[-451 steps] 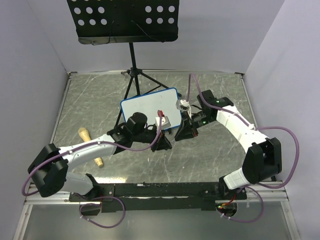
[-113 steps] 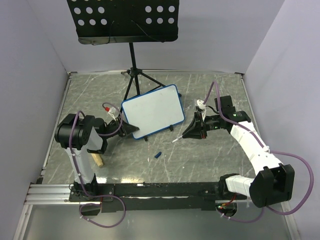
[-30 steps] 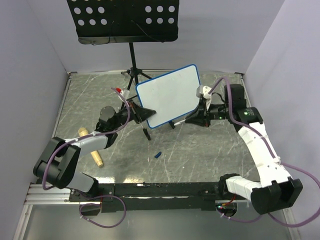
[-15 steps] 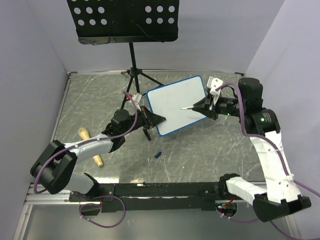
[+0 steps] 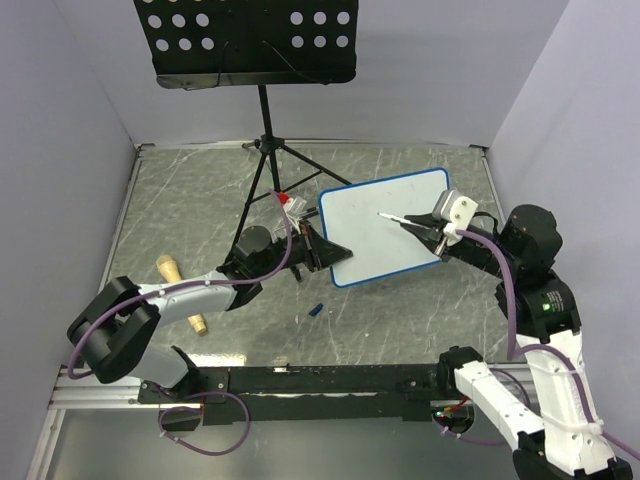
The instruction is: Write a sentence on the whiteboard
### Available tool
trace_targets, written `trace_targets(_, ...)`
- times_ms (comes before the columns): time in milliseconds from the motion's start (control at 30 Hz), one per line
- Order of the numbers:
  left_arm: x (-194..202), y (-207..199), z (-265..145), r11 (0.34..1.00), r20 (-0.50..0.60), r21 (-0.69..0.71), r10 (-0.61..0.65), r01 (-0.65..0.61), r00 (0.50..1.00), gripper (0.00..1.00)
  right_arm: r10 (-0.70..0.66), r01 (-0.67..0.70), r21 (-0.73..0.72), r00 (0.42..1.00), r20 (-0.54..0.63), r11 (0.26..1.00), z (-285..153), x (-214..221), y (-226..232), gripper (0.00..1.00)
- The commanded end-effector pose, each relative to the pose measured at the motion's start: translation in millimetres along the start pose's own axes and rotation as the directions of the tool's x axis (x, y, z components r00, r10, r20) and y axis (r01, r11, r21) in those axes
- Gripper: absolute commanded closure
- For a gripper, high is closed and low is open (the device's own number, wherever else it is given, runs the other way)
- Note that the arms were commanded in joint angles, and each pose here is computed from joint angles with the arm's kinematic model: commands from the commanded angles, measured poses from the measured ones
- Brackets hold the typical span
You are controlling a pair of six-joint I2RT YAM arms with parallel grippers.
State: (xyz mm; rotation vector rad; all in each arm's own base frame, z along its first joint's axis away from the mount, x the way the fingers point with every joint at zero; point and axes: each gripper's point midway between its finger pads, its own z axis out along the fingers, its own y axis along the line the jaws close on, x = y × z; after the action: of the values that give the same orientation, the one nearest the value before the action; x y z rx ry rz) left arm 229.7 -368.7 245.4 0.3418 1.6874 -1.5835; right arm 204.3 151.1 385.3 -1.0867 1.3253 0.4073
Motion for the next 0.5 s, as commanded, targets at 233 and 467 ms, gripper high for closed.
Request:
trace_targets(233,-35,-57,6,0.985,0.141,0.121,0.107,-0.125,0.984,0.99,0.007,-0.012,0.077,0.998,0.061,0.997,4,7,6,1.0)
trace_targets(467,-29,-68,9,0.99,0.163,0.113,0.061,-0.08,0.985,0.99,0.053,-0.065,0.132,0.994,0.093,0.989,1,12,6,1.0)
